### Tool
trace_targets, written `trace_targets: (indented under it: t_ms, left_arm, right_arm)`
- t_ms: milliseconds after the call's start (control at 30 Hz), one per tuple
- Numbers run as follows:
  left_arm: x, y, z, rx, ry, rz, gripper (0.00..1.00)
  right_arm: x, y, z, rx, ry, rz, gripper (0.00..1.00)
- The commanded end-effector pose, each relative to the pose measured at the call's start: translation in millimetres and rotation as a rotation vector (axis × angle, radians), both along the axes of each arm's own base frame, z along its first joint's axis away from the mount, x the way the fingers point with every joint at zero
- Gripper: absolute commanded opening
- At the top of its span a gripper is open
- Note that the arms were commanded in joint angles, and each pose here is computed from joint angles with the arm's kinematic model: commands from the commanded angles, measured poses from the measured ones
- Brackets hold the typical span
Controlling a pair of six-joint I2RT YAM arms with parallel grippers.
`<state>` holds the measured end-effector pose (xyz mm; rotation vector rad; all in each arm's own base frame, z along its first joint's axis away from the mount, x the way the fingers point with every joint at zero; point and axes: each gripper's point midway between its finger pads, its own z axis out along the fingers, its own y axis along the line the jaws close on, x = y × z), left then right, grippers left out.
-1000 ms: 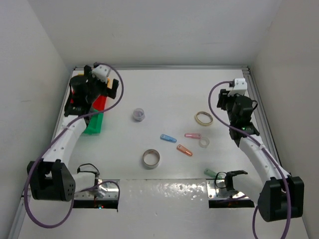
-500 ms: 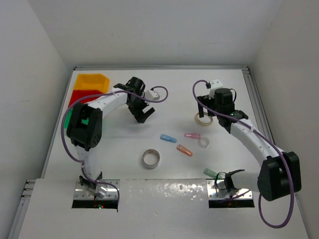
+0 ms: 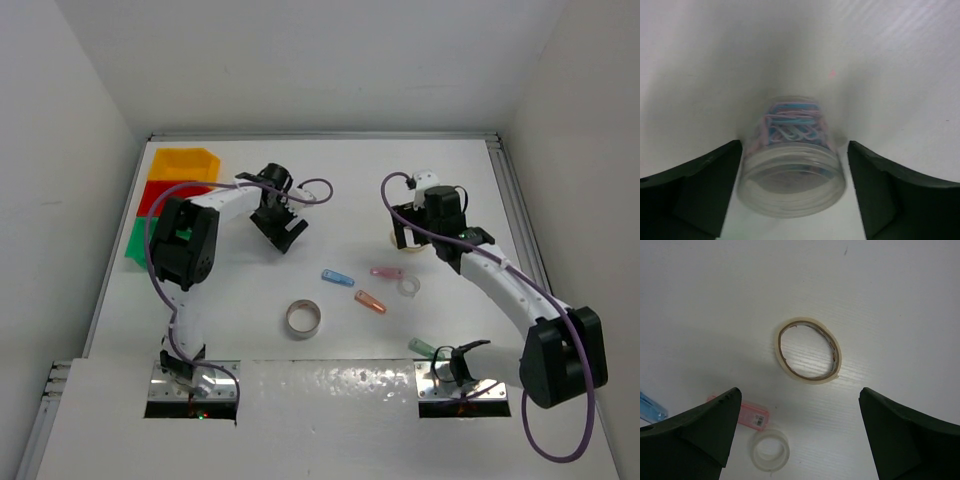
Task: Sort the stationery into containers
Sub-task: Pick up the stationery from the center of the board, then place the stationery in the storage box.
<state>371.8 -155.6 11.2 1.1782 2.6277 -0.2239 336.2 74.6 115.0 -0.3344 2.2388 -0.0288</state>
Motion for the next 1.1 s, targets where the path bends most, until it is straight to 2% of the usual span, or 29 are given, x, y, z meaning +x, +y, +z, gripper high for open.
trace_targets:
  t_ms: [0, 33, 67, 100, 167, 200, 367, 400, 467, 500, 533, 567, 600, 900, 1067]
  left_arm:
    - [-6, -17, 17, -0.03, -0.043, -0.033, 0.79]
    - [-5, -16, 16, -0.031, -0.042, -0.019, 0.61]
    - [-5, -14, 15, -0.023, -0.042, -0.009, 0.53]
    - [-6, -13, 17, -0.02, -0.042, -0.009, 0.32]
    - [4, -8, 27, -0.026, -0.059, 0.028, 0.13]
    - [13, -8, 39, -0.04, -0.081, 0.051, 0.0]
    - [75, 35, 100, -0.148, -0.168, 0.316, 0.0]
    - [95, 44, 127, -0.178, -0.224, 0.356, 0.0]
    - [124, 87, 139, -0.183, -0.264, 0.497, 0.0]
    - [145, 99, 165, -0.2, -0.339, 0.536, 0.0]
    - [157, 126, 158, -0.185, -0.345, 0.605, 0.0]
    - [166, 138, 162, -0.179, -0.366, 0.639, 0.0]
    - [177, 167, 176, -0.175, -0.421, 0.691, 0.0]
    - [207, 267, 155, -0.079, -0.533, 0.844, 0.0]
    - [214, 283, 134, -0.06, -0.531, 0.845, 0.0]
  right_arm:
    - [3, 1, 12, -0.002, -0.053, 0.002, 0.99]
    - [4, 0, 13, -0.002, -0.056, -0.003, 0.99]
    - [4, 0, 14, -0.001, -0.058, -0.009, 0.99]
    - [4, -2, 15, -0.005, -0.059, -0.014, 0.99]
    - [4, -3, 16, -0.008, -0.068, -0.021, 0.99]
    - [3, -3, 16, -0.007, -0.071, -0.02, 0.99]
    - [5, 3, 15, 0.017, -0.076, -0.005, 0.99]
    - [8, 7, 14, 0.028, -0.075, 0.005, 0.99]
    - [12, 11, 14, 0.047, -0.079, 0.005, 0.99]
    - [14, 14, 9, 0.054, -0.065, 0.008, 0.99]
    - [19, 19, 13, 0.069, -0.079, 0.019, 0.99]
    - [21, 22, 12, 0.077, -0.076, 0.025, 0.99]
    - [25, 28, 18, 0.088, -0.085, 0.034, 0.99]
    - [37, 46, 5, 0.061, -0.023, 0.071, 0.99]
    - [31, 53, -8, 0.057, 0.036, 0.08, 0.99]
